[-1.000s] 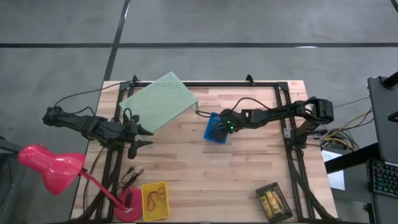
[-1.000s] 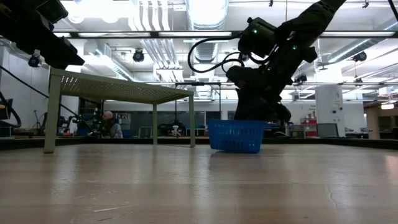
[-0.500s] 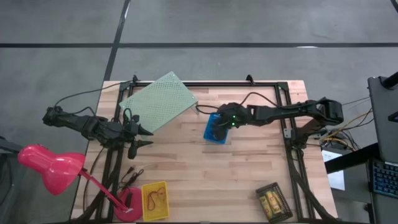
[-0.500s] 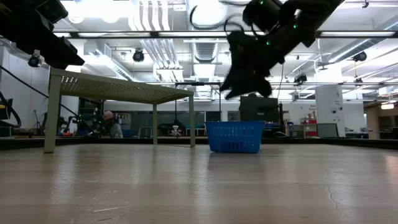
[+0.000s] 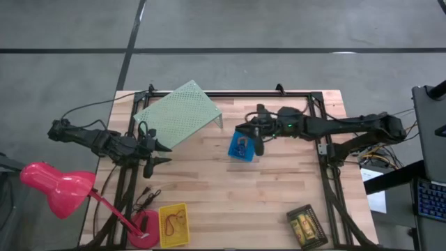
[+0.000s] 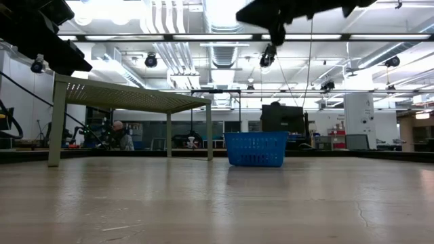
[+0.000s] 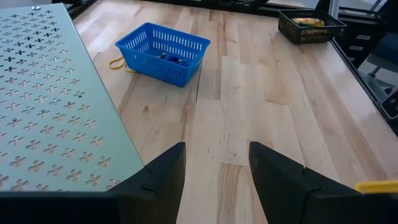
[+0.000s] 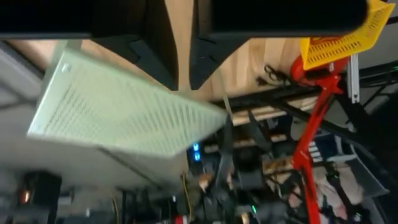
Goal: Pick & Place Office Desk Supplies
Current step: Put the blue basket on the shelf
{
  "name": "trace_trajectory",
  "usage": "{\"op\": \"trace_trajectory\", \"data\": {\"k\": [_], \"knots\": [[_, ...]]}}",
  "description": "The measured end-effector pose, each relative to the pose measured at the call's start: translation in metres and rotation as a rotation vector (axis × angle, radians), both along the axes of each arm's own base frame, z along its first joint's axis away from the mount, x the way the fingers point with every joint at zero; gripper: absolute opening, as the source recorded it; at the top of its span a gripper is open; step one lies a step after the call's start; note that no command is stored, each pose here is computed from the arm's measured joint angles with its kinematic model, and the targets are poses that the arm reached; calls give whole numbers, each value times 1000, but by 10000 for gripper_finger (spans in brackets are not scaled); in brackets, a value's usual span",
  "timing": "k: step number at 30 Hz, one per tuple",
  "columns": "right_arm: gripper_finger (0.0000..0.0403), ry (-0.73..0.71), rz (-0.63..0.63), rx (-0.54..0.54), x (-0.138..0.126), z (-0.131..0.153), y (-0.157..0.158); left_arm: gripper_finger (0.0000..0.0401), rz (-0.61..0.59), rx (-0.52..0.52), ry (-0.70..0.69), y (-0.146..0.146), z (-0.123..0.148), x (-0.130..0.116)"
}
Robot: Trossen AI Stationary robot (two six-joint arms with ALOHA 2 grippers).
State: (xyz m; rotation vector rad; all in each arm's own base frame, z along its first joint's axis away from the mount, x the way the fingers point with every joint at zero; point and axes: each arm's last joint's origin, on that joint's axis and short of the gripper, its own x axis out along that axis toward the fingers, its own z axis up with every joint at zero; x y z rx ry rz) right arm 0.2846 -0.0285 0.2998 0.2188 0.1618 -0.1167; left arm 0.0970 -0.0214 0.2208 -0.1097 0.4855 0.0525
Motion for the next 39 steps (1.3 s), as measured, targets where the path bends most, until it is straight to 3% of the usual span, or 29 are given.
{"op": "trace_trajectory", "data": {"k": [4, 9, 14, 19, 23, 30, 39], "knots": [[12, -67, 11, -79, -17, 19, 2, 183, 0, 0, 0, 0, 0, 0], [9, -115, 19, -177, -34, 32, 4, 183, 0, 0, 0, 0, 0, 0], [8, -139, 2, -177, -42, 38, 4, 183, 0, 0, 0, 0, 0, 0], [8, 8, -134, -129, -45, 24, 0, 183, 0, 0, -1, 0, 0, 0], [8, 93, -285, -168, -48, 25, -4, 183, 0, 0, 0, 0, 0, 0], [8, 341, -253, -243, -56, 29, -6, 183, 0, 0, 0, 0, 0, 0], [8, 428, -286, -53, -61, 20, -20, 183, 0, 0, 0, 0, 0, 0]]}}
